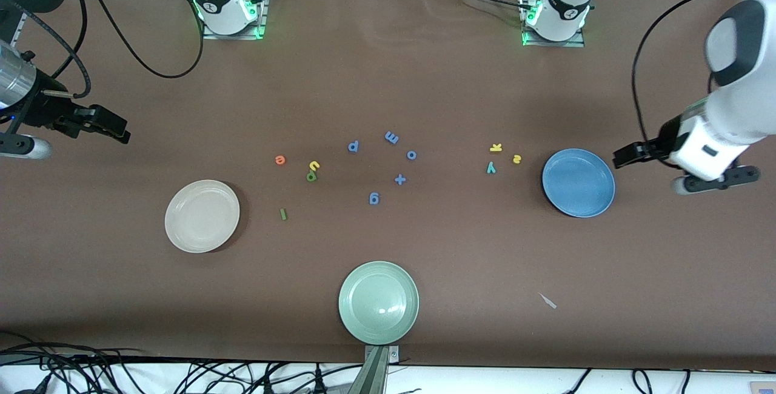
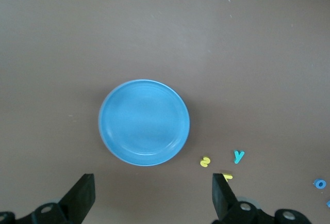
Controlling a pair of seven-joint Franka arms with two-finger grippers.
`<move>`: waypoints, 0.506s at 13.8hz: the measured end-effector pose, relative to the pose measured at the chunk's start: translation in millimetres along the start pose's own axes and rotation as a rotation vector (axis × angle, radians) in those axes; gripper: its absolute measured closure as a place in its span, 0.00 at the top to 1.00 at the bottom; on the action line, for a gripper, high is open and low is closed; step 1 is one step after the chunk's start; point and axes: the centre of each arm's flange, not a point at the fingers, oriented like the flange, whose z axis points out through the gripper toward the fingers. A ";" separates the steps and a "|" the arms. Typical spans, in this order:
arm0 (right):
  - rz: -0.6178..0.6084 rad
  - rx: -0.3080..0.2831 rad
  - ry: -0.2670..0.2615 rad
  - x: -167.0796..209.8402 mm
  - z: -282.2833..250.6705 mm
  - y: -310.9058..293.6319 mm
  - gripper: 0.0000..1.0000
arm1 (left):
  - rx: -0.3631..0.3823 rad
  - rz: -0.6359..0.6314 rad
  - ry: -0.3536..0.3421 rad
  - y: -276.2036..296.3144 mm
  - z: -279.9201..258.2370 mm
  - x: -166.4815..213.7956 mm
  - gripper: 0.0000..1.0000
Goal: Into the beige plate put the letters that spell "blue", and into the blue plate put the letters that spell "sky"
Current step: 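Move the left gripper down toward the yellow letters by the blue plate, then grasp the yellow 2 beside the blue plate with the left gripper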
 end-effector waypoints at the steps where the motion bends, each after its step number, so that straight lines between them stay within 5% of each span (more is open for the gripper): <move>1: 0.000 0.000 0.000 0.0 0.0 0.0 1.00 | 0.001 0.018 -0.010 13.1 16.7 -6.0 1.00; 7: 0.000 -0.001 -0.005 -0.5 0.5 0.1 1.00 | 0.019 0.137 -0.064 78.1 101.6 -62.5 1.00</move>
